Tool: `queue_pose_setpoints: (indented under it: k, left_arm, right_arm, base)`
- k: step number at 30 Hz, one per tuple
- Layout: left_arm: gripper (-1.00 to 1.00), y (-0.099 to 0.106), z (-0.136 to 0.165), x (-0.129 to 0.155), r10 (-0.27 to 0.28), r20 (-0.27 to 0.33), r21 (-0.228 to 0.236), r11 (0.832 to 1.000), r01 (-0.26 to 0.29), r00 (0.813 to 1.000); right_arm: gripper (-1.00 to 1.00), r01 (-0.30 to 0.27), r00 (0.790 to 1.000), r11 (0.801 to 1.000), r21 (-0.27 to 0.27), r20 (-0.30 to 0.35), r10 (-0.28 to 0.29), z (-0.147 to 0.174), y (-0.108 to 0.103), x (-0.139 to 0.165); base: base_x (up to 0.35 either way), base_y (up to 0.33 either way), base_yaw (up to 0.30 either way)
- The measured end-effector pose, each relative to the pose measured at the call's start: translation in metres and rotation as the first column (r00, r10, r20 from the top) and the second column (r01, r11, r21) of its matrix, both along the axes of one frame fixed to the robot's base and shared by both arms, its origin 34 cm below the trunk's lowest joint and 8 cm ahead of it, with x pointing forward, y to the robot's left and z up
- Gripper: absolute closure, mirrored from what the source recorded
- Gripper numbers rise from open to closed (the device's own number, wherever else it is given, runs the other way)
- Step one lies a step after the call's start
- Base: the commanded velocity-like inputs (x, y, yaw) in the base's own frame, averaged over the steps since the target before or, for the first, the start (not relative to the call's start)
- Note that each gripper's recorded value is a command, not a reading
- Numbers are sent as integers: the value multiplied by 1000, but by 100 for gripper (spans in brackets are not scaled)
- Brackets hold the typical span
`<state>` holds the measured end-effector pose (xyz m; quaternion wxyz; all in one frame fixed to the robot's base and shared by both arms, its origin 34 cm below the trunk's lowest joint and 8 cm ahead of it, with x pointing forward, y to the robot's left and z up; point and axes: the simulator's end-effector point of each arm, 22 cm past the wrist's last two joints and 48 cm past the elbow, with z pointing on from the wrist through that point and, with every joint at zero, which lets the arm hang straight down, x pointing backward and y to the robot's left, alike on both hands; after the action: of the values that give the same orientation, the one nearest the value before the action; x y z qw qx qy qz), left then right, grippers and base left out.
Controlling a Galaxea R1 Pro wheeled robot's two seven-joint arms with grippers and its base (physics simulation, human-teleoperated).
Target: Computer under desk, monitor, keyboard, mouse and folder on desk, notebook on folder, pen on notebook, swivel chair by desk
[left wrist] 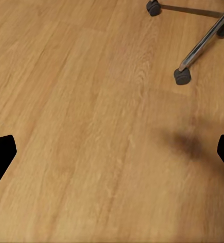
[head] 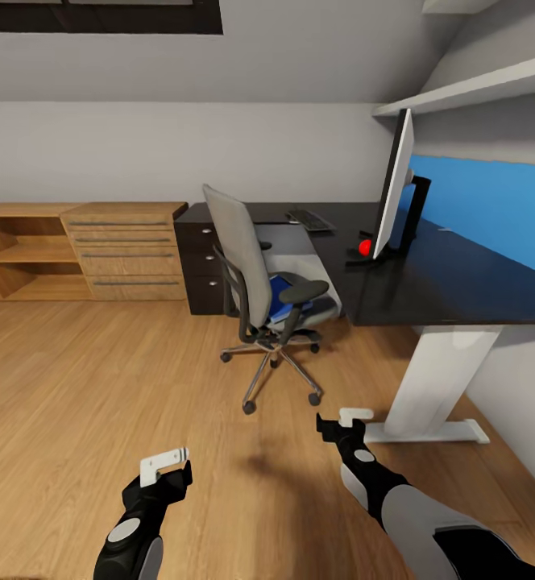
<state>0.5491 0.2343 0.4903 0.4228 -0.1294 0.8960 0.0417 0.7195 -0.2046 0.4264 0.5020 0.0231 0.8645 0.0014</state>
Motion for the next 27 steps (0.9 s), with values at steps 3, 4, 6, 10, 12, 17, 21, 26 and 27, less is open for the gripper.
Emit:
queue_pose_setpoints:
  k: [3,4,6,10,12,17,21,26,27]
  left_arm:
    - [-100,0,-7,-2,0,0,0,1000,0,1000]
    - [-100,0,-9,-2,0,0,0,1000,0,1000]
    - [-100,0,-14,-4,0,-2,0,1000,0,1000]
    - [-100,-2,-27,-7,-3,-10,0,1000,3,1000]
    - [-100,-2,-32,-9,-3,-11,0,1000,3,1000]
    - [-100,-3,-44,-12,-5,-13,-2,1000,5,1000]
    - [-100,-7,-53,-15,-13,-17,-5,1000,13,1000]
    - [-100,-13,-66,-21,-24,-40,-12,1000,23,999]
    - [-100,-15,-71,-23,-29,-55,-14,999,28,998]
  right_arm:
    - [-100,2,1000,1000,0,3,-2,-6,-1,-1]
    - [-100,2,1000,1000,0,4,-2,-8,-1,-1]
    - [-100,3,1000,1000,-1,5,-3,-12,-1,-2]
    - [-100,4,1000,1000,-1,6,-4,-20,-2,-4]
    - [-100,4,1000,1000,-2,7,-4,-25,-2,-5]
    - [-100,4,1000,1000,-3,10,-4,-35,-3,-7]
    - [-100,7,999,1000,-3,37,-7,-38,-3,-6]
    - [-100,10,997,1000,-2,82,-10,-39,-3,-3]
    - [-100,10,997,1000,-2,83,-10,-40,-3,-3]
  base:
    - [0,0,0]
    - [0,0,0]
    - [0,0,0]
    - [0,0,0]
    - [0,0,0]
    - [0,0,0]
    - [0,0,0]
    - [0,0,0]
    - [0,0,0]
